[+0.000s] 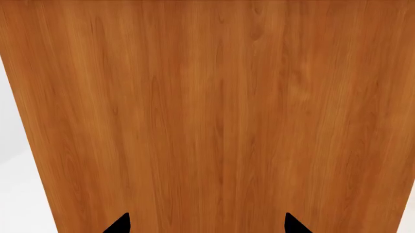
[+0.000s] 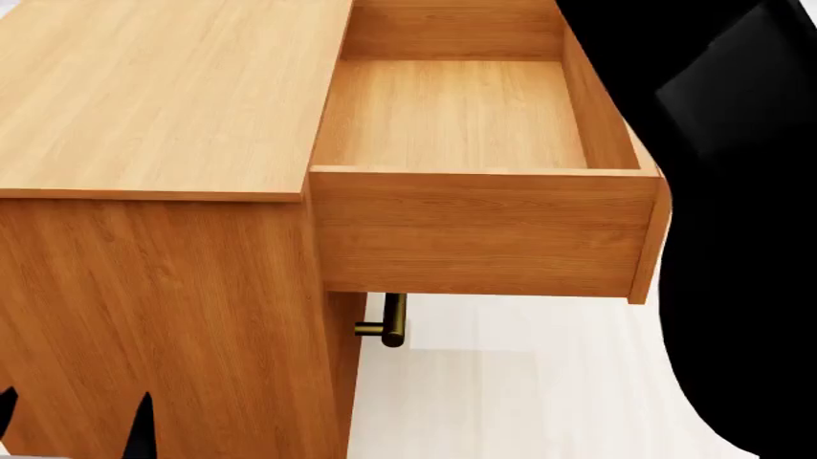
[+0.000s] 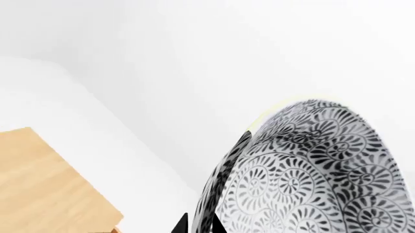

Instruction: Put the bowl on top of the cabinet.

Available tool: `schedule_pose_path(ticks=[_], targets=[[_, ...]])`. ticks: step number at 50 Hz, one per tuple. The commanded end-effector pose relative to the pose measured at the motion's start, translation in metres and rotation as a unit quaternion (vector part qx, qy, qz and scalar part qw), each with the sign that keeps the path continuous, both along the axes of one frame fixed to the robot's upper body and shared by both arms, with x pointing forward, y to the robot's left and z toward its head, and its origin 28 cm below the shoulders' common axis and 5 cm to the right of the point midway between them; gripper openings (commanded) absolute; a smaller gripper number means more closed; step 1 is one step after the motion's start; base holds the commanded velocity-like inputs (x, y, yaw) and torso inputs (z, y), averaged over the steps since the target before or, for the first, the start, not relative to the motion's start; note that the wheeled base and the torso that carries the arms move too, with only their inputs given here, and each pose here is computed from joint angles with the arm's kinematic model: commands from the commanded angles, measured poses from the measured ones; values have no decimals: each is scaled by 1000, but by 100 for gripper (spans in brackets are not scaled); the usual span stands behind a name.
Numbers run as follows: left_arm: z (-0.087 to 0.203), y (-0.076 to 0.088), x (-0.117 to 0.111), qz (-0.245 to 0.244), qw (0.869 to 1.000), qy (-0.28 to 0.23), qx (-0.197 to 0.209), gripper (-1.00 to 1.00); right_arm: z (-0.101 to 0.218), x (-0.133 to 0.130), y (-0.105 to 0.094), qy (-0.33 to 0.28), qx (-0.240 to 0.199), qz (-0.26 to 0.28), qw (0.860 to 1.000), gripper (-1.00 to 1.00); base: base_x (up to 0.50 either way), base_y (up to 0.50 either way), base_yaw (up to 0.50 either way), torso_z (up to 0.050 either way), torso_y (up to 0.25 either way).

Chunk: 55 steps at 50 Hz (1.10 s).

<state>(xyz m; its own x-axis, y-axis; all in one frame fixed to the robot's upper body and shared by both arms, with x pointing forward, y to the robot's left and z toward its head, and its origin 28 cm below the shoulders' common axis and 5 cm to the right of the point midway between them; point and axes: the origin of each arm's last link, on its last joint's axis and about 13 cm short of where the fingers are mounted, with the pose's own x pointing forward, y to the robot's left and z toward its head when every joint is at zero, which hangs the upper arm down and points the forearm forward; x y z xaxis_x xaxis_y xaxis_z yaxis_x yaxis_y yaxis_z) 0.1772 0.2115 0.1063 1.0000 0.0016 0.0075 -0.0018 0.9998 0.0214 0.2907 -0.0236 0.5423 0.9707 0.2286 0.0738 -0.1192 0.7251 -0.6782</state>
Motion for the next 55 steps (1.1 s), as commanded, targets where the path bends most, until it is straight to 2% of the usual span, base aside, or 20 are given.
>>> schedule_pose_path(ticks=[1,9,10,14,20,25,36,43,47,55], targets=[[-7,2,3,2,1000,8,-4,100,-22,11,22,38,27,69,997,-100,0,0,0,0,0],[-9,2,2,0,1000,10,-1,100,-29,11,33,75,50,137,987,-100,0,0,0,0,1],[-10,1,2,-1,1000,11,-1,100,-29,9,37,92,71,174,978,-100,0,0,0,0,0],[-10,3,3,3,1000,12,-2,100,-32,9,42,104,87,200,970,-100,0,0,0,0,0],[-11,4,2,5,1000,11,-3,100,-44,11,47,117,61,204,970,-100,0,0,0,0,0],[-13,5,2,7,1000,12,1,100,-55,10,54,125,21,211,969,-100,0,0,0,0,2],[-16,4,1,6,1000,15,4,100,-69,7,63,137,-14,222,965,-100,0,0,0,0,0],[-18,6,1,13,1000,9,10,100,-83,9,67,145,-60,224,962,-100,0,0,0,0,0],[-20,7,0,11,1000,11,12,100,-87,12,67,149,-60,226,961,-100,0,0,0,0,3],[-22,7,-1,9,1000,7,17,100,-106,21,65,167,-102,205,959,-100,0,0,0,0,0]])
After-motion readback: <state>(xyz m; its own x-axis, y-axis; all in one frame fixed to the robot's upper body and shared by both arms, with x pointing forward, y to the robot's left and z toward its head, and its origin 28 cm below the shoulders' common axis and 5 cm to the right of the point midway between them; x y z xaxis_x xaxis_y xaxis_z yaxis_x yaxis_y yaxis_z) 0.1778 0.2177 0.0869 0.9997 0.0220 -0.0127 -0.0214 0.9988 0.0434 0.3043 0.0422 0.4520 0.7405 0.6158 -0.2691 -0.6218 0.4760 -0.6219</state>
